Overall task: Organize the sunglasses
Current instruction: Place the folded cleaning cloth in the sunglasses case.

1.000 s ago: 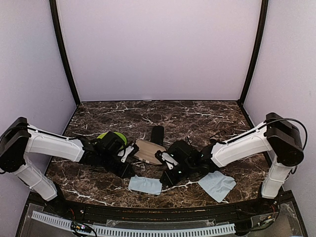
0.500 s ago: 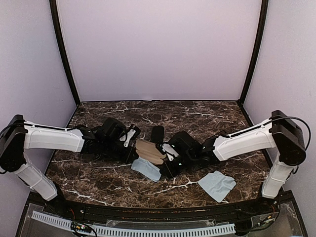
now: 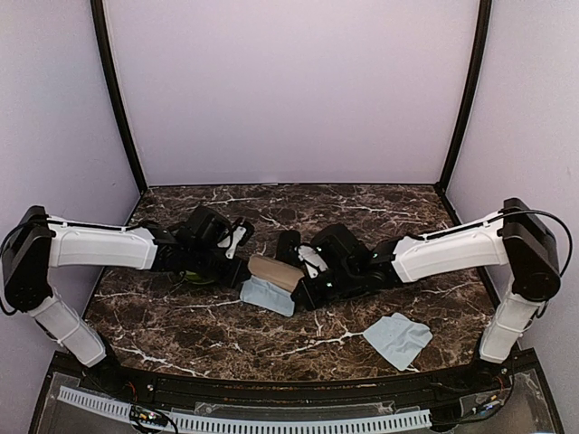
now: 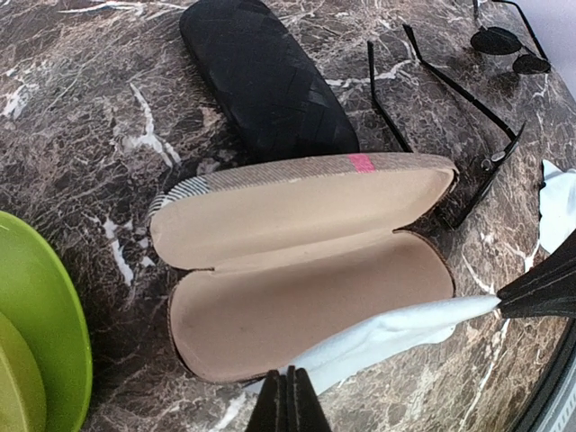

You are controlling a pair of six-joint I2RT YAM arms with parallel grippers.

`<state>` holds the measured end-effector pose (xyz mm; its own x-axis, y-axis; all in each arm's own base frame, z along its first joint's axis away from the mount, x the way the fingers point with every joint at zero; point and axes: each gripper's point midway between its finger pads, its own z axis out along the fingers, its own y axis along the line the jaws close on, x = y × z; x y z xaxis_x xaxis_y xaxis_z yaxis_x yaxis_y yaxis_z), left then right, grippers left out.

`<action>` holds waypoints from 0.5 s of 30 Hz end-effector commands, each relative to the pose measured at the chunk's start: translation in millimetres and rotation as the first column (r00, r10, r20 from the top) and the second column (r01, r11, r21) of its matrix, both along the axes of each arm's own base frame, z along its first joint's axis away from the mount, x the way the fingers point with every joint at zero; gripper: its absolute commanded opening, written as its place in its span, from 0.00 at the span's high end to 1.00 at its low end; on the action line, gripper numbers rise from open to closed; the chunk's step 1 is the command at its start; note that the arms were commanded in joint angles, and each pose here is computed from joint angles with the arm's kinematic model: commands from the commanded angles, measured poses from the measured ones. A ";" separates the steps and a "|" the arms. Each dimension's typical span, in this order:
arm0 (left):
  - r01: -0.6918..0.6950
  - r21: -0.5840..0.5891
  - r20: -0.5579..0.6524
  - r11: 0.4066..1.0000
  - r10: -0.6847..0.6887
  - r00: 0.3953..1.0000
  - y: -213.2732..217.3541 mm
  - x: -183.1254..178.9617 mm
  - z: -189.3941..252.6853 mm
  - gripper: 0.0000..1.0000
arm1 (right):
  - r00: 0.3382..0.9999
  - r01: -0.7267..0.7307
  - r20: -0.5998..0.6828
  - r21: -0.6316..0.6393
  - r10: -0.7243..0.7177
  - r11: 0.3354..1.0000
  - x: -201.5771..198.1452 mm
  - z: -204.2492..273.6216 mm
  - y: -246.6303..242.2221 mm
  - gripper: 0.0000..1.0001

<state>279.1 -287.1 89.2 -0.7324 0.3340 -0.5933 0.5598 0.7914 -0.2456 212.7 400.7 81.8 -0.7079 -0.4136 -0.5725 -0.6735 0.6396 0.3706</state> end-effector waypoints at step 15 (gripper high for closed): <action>-0.035 0.037 0.026 0.999 0.034 0.999 9.6 32.8 9.2 1.00 | 1.000 0.019 0.010 0.048 -0.020 0.999 34.0 12.1 13.1 1.00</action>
